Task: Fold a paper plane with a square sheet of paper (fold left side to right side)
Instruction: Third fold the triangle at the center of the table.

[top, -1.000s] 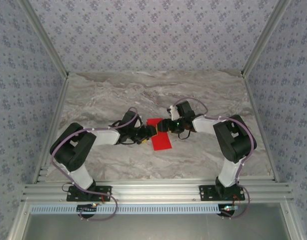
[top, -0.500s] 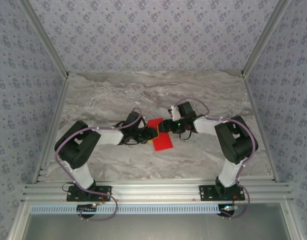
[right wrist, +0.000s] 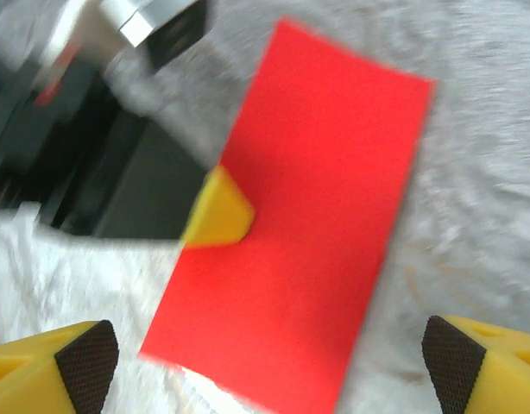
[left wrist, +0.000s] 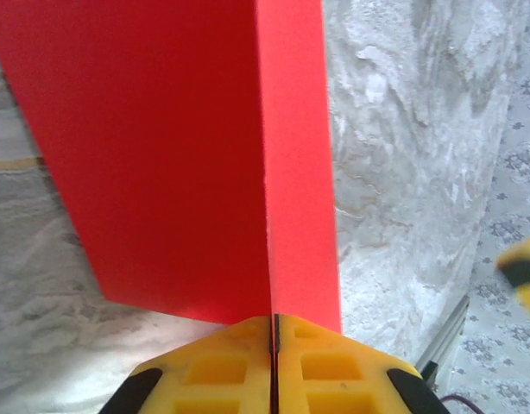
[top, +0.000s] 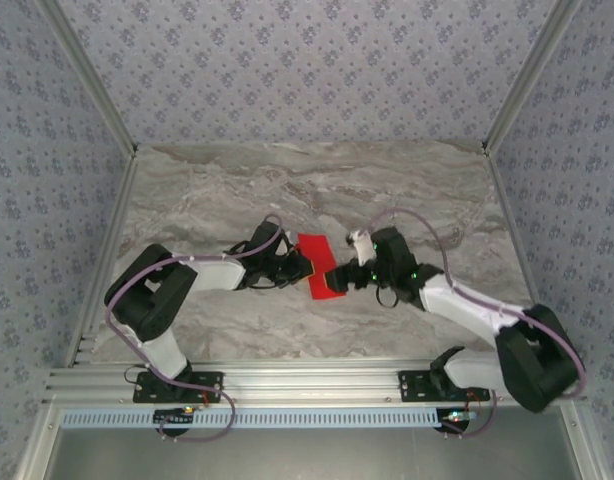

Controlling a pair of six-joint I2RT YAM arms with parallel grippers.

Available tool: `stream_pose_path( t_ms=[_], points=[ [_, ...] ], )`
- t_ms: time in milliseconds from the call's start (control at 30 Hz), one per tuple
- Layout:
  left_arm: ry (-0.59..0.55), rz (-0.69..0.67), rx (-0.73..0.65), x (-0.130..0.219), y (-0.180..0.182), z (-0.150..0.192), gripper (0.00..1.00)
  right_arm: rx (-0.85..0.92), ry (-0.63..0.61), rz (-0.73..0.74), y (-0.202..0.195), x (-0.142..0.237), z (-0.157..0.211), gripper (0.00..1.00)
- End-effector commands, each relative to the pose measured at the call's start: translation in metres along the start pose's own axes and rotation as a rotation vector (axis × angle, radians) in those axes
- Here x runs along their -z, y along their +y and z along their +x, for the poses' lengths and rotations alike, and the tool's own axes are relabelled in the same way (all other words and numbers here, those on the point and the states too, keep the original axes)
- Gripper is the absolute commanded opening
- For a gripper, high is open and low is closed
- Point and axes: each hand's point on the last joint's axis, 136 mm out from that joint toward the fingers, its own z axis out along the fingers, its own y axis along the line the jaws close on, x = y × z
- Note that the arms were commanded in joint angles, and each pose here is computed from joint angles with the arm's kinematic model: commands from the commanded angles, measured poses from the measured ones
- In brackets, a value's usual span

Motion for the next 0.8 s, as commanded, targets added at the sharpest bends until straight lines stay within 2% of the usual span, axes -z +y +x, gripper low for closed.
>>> stream_pose_path(
  t_ms=[0, 167, 500, 667, 767],
  points=[
    [0.001, 0.059, -0.025, 0.009, -0.022, -0.004, 0.06, 0.261, -0.002, 0.118, 0.01, 0.005, 0.022, 0.97],
    [0.006, 0.062, -0.021, 0.012, -0.022, -0.004, 0.06, 0.429, 0.018, 0.193, 0.03, 0.002, 0.044, 0.98],
    [0.008, 0.069, -0.018, 0.015, -0.023, -0.004, 0.06, 0.564, 0.072, 0.247, 0.043, -0.033, 0.041, 0.97],
    [0.01, 0.071, -0.015, 0.015, -0.024, -0.005, 0.06, 0.576, 0.047, 0.277, 0.045, -0.046, 0.028, 0.91],
    [0.01, 0.074, -0.017, 0.016, -0.024, -0.005, 0.06, 0.583, 0.049, 0.293, 0.043, -0.053, 0.025, 0.81]
  ],
)
